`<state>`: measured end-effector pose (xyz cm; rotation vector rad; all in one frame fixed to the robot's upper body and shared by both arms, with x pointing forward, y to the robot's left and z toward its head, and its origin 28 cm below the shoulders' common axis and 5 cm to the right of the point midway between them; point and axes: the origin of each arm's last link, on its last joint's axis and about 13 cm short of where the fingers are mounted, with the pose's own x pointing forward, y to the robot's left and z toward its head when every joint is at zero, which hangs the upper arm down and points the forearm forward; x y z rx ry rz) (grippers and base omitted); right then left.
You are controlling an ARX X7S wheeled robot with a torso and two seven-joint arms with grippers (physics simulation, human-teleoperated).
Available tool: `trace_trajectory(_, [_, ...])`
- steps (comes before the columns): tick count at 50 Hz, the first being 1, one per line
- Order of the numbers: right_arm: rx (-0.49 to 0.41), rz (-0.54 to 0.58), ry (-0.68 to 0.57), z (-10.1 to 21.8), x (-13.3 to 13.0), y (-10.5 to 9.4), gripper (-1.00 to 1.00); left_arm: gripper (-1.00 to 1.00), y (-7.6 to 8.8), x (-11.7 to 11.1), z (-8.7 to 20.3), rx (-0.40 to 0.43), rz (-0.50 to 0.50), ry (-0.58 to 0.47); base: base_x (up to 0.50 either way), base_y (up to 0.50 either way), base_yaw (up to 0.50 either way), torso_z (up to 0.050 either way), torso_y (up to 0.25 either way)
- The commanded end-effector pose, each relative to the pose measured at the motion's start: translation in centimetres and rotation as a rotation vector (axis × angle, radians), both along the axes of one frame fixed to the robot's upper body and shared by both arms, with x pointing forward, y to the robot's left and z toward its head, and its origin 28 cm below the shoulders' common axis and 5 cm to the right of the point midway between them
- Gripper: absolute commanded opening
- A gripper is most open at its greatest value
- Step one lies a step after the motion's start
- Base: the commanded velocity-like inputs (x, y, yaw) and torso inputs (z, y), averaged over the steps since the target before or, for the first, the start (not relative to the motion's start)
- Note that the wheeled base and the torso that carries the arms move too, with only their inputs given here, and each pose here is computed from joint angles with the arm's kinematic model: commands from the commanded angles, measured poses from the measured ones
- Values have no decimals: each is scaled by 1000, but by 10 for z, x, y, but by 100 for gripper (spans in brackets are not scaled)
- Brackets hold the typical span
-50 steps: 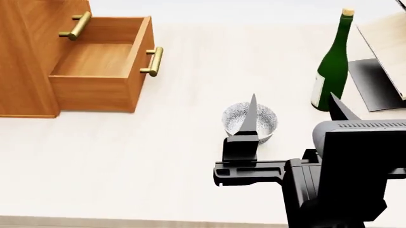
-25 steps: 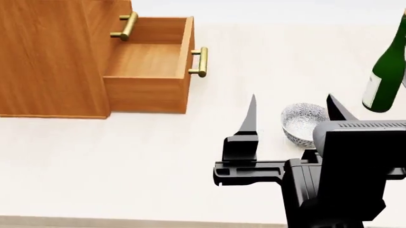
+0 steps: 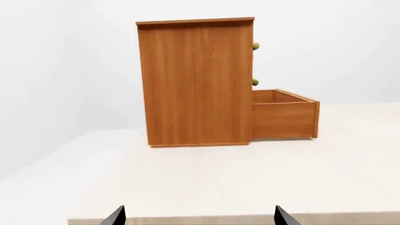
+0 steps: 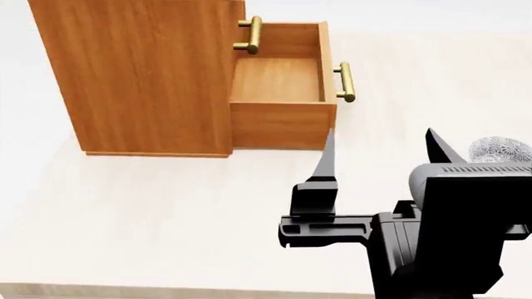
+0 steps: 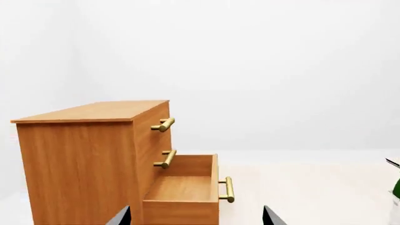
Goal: Put the bowl in the bottom drawer of the cabinet and close it.
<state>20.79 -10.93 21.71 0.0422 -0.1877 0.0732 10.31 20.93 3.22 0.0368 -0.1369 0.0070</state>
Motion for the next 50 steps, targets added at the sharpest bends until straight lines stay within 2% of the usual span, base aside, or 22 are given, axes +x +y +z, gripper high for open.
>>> trace_trajectory(1, [4, 2, 5, -2, 0, 0, 100, 100, 0, 0, 0, 0, 0, 0, 0, 500, 0, 0, 0])
trace_trajectory(7, [4, 5, 8, -3, 0, 0, 100, 100, 0, 0, 1, 0, 0, 0, 0, 403, 0, 0, 0])
trace_trajectory(19, [13, 8, 25, -6, 0, 0, 100, 100, 0, 0, -1, 1, 0, 1, 19, 0, 0, 0, 0])
trace_trajectory(50, [25, 8, 27, -7, 2, -1, 100, 100, 0, 0, 0, 0, 1, 0, 465, 0, 0, 0, 0])
